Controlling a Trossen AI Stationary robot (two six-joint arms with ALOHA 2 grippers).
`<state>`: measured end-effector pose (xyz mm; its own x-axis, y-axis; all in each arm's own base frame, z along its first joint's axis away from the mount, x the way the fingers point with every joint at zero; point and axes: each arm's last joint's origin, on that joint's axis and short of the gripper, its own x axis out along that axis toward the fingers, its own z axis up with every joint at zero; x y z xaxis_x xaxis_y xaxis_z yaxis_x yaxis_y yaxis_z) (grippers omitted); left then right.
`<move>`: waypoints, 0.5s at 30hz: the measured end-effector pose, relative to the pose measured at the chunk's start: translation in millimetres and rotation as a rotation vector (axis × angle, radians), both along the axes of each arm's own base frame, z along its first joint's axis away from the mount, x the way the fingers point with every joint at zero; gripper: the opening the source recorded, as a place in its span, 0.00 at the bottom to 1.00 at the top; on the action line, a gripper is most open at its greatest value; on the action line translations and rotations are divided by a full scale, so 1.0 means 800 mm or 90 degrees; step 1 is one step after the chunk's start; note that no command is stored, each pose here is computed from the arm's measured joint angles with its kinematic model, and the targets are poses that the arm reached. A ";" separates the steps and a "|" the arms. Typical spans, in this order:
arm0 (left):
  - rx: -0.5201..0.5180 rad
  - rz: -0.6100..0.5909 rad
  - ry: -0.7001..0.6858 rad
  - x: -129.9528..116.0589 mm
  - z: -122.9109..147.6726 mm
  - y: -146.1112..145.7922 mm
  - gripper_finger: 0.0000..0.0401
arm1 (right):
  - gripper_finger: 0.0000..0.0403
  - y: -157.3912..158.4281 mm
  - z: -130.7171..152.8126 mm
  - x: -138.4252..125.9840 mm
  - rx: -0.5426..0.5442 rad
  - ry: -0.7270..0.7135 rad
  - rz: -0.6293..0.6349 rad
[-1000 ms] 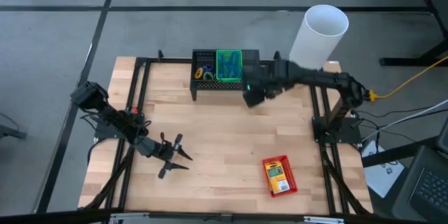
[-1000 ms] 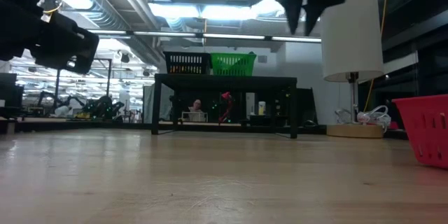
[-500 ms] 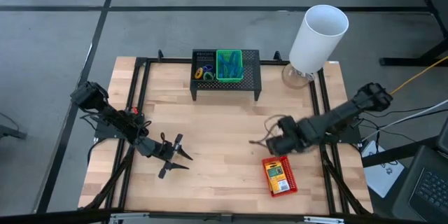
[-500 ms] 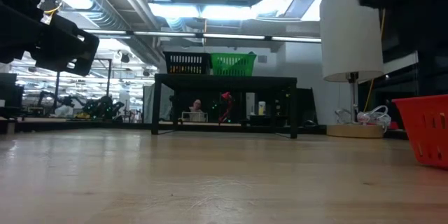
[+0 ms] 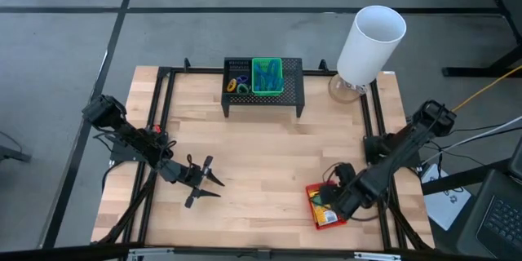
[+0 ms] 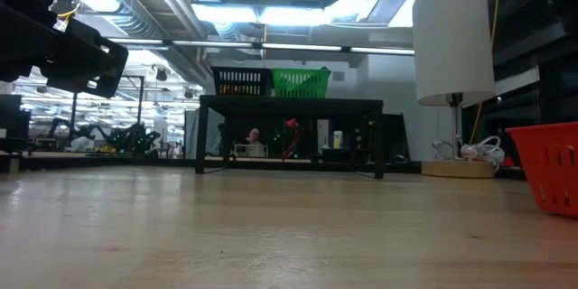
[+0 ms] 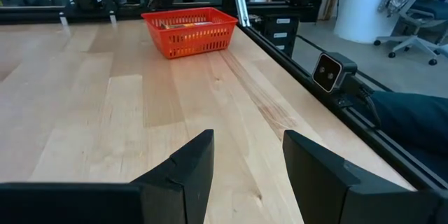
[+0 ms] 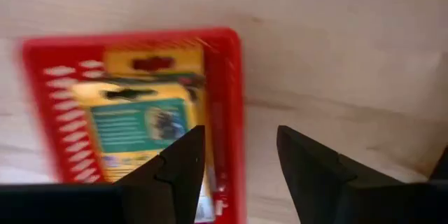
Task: Pick & Place Office Desk Supplies
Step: Put the red basket on the shelf
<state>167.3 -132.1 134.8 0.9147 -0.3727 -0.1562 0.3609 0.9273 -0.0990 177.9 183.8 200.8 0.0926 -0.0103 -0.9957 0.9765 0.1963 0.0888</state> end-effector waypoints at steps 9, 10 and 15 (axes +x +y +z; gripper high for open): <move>0.001 -0.004 0.000 0.000 0.000 0.000 0.42 | 0.44 0.022 -0.031 0.000 0.020 0.004 -0.003; 0.001 -0.004 0.000 0.000 0.000 0.000 0.42 | 0.44 0.023 -0.035 0.001 0.016 0.004 -0.002; 0.001 -0.004 0.001 0.000 0.000 0.000 0.42 | 0.44 0.031 -0.053 0.007 0.016 0.023 0.001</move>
